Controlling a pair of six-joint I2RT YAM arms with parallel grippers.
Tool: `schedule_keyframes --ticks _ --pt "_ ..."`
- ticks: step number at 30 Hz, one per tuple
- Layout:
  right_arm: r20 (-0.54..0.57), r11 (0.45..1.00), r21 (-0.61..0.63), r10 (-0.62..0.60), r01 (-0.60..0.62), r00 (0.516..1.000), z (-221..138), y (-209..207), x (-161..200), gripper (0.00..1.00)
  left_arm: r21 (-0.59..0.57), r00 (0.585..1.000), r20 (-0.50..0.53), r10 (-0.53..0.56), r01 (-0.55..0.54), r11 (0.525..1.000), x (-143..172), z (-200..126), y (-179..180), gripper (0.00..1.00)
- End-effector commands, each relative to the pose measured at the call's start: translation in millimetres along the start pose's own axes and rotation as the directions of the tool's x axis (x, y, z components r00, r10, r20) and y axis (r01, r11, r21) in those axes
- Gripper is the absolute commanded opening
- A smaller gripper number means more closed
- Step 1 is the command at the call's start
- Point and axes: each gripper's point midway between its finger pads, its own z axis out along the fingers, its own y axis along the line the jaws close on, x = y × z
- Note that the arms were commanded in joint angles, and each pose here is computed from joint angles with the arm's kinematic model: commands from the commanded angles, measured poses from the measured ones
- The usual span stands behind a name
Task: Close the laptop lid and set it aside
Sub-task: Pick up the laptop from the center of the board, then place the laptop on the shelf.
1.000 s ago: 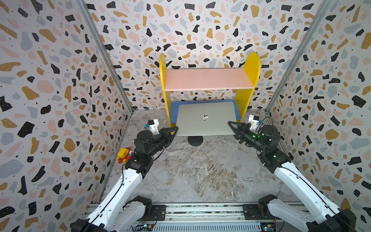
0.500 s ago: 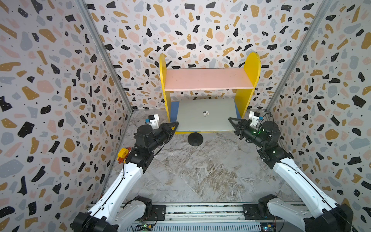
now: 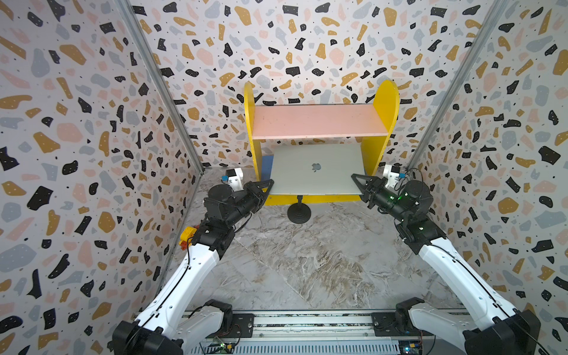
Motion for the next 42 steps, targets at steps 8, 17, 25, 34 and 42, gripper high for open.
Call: schedule_keyframes --ticks 8,17,25,34,42 --pt "-0.107 0.975 -0.175 -0.156 0.136 0.982 1 60 19 0.0 0.299 0.982 -0.055 0.178 -0.154 0.942 9 -11 -97 0.0" --pt "-0.104 0.974 -0.177 -0.158 0.138 0.982 6 64 12 0.0 0.313 0.982 -0.046 0.182 -0.159 0.936 4 -8 -107 0.0" --pt "-0.105 0.971 -0.193 -0.162 0.14 0.981 10 72 7 0.0 0.347 0.983 -0.036 0.182 -0.158 0.925 -1 -9 -122 0.0" --pt "-0.106 0.968 -0.214 -0.154 0.128 0.982 7 79 7 0.0 0.366 0.983 -0.025 0.181 -0.16 0.917 0 -19 -131 0.0" --pt "-0.098 0.964 -0.23 -0.16 0.134 0.982 -2 88 9 0.0 0.38 0.984 -0.012 0.179 -0.161 0.911 0 -28 -138 0.0"
